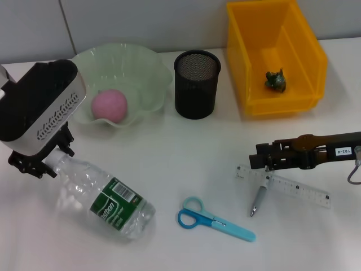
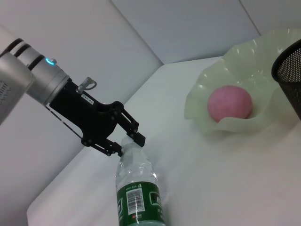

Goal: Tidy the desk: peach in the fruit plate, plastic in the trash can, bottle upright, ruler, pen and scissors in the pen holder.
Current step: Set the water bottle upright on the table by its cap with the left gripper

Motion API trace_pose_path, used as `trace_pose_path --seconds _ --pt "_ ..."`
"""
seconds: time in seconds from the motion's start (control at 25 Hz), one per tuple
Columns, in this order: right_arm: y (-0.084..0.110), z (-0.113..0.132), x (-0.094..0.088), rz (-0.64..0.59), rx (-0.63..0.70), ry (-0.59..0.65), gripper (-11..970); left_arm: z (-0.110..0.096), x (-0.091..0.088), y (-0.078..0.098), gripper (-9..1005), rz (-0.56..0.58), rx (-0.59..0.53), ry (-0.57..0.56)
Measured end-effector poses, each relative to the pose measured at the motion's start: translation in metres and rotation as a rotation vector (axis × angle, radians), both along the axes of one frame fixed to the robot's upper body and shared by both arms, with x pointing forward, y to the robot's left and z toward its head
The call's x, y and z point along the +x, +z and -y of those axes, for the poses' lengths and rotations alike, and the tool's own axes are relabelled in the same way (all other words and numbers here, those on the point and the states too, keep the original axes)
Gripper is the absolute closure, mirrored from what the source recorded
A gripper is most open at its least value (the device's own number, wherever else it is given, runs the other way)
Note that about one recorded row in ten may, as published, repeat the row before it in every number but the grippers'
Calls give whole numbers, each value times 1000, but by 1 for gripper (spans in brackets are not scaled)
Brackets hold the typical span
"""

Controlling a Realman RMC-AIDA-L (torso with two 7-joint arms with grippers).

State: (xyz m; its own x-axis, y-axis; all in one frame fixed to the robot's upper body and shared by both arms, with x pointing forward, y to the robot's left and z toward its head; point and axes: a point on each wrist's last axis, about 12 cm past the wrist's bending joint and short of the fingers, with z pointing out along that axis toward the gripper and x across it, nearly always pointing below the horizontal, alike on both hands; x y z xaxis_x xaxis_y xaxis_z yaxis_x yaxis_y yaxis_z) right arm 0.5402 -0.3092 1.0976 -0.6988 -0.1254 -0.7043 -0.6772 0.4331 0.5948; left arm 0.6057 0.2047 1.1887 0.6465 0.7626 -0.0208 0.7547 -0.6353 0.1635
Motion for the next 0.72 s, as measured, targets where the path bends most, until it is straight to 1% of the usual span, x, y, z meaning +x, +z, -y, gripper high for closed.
trace_pose_path --seconds 0.4,0.72 --pt "2 3 -1 -8 -1 10 214 4 -4 6 556 -29 -9 36" --pt "4 3 1 0 -9 19 215 5 -7 17 556 -47 -26 60"
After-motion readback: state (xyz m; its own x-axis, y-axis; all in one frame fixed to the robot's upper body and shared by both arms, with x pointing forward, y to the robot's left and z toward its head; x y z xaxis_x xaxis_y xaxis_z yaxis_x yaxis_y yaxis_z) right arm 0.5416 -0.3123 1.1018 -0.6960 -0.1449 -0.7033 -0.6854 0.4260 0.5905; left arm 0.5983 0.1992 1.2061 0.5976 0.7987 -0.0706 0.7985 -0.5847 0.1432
